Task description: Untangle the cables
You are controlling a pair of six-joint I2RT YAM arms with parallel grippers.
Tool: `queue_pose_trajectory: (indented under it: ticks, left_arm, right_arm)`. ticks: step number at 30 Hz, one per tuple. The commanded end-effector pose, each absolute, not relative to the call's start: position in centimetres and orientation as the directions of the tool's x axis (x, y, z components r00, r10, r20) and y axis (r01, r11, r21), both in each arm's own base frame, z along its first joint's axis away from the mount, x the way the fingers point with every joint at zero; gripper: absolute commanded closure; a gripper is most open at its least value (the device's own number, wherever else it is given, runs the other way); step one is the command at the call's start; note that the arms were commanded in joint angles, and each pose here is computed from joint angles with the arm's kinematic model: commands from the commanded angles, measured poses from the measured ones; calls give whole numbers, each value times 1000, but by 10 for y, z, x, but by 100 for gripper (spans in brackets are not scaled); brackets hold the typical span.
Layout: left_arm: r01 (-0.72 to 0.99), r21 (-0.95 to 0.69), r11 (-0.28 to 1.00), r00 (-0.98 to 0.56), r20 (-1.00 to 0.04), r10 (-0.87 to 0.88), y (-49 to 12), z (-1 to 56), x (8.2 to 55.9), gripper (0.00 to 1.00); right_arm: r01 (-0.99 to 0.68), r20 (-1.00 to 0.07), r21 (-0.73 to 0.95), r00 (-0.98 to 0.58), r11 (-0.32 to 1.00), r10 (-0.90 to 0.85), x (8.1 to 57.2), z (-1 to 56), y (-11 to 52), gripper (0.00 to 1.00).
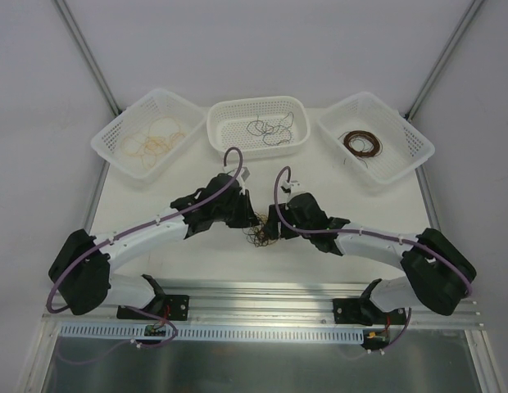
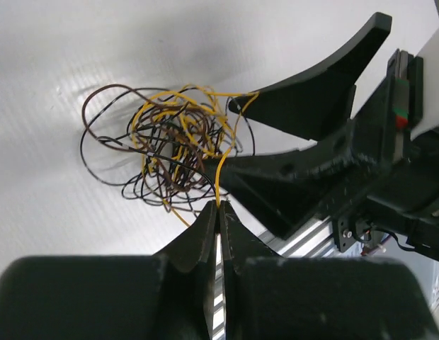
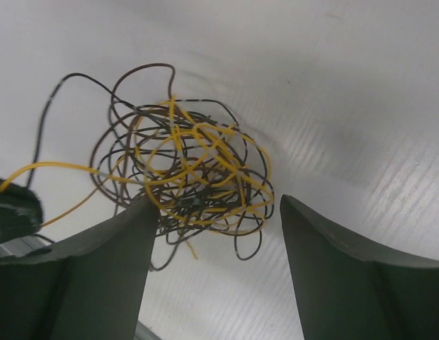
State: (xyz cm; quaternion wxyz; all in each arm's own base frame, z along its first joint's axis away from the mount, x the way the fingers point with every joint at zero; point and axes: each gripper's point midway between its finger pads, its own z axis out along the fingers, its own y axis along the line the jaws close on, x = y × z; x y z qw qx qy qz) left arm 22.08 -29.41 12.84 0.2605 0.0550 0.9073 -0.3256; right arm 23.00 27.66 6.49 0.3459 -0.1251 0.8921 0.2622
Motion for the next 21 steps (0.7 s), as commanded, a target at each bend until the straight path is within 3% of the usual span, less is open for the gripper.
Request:
queue_pose_trajectory:
  ticks: [1, 7, 14, 19, 21]
  left_arm:
    - [233, -563, 793, -843, -524, -124, -282, 130, 218, 100]
    - [162, -521, 838, -845, -512, -155, -250, 98, 203, 100]
    - [51, -473, 880, -835, -504, -222, -210, 64, 186, 100]
    - [79, -463, 883, -815, -540, -210, -202, 71, 184, 100]
    - [165, -470, 867, -820, -554, -145, -213, 83, 183, 85]
  right_arm:
    - [-376, -692, 417, -722, 827, 21, 243, 61, 284, 30]
    - [-336, -648, 397, -761, 854, 2, 245, 30, 271, 53]
    - [-368, -665, 357, -745, 859, -42, 247, 35, 266, 84]
    - [-420, -676, 312, -728, 852, -111, 245, 43, 263, 91]
    - [-455, -689, 291, -710, 842, -146, 247, 50, 266, 92]
